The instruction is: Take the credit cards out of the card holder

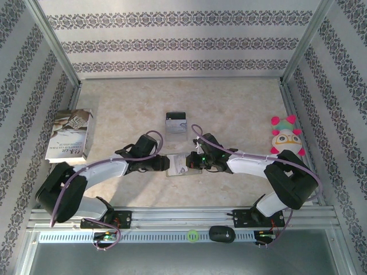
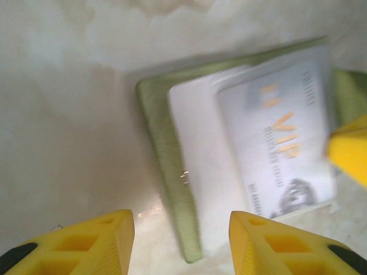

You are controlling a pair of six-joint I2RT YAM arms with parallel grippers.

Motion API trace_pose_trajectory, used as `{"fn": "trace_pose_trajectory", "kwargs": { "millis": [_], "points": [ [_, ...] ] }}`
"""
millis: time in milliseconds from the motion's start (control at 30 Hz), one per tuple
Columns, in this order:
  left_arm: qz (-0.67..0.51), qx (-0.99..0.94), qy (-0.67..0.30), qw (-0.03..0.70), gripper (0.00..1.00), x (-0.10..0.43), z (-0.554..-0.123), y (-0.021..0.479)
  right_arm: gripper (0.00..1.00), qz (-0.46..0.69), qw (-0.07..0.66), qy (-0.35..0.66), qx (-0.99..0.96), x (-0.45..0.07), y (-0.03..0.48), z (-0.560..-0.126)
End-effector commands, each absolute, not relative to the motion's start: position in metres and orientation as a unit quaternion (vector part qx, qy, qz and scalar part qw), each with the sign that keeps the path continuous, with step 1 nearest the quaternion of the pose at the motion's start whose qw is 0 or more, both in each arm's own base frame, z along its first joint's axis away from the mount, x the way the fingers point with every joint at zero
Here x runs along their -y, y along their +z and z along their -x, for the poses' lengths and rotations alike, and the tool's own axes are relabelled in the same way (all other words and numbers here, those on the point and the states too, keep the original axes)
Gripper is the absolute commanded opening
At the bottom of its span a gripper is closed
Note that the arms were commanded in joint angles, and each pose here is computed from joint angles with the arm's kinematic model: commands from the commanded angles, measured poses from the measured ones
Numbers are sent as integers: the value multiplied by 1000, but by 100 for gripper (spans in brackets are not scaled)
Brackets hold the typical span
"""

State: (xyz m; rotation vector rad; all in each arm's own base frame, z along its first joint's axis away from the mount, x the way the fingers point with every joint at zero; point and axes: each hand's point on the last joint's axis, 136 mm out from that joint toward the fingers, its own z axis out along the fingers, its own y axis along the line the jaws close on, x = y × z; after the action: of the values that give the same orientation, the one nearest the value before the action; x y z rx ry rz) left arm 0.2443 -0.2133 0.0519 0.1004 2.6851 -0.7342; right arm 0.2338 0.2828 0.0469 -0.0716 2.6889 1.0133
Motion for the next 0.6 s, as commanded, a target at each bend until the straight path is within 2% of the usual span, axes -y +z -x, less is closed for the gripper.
{"fn": "trace_pose_trajectory", "kwargs": {
  "millis": [0, 133, 300, 467, 567],
  "points": [
    [-46, -944, -246, 215, 48, 207, -254, 73, 0, 34, 141, 353, -924, -292, 50, -238],
    [-50, -937, -250, 237, 48, 207, -259, 87, 0, 36, 142, 356, -923, -297, 50, -238],
    [-77, -927, -294, 219, 38, 245, -259, 84, 0, 36, 140, 360, -922, -303, 48, -237],
    [-90, -929, -301, 195, 34, 267, -256, 68, 0, 36, 142, 360, -921, -302, 50, -236],
    [-87, -943, -269, 175, 33, 262, -254, 48, 0, 37, 142, 362, -921, -302, 51, -236]
  ]
}}
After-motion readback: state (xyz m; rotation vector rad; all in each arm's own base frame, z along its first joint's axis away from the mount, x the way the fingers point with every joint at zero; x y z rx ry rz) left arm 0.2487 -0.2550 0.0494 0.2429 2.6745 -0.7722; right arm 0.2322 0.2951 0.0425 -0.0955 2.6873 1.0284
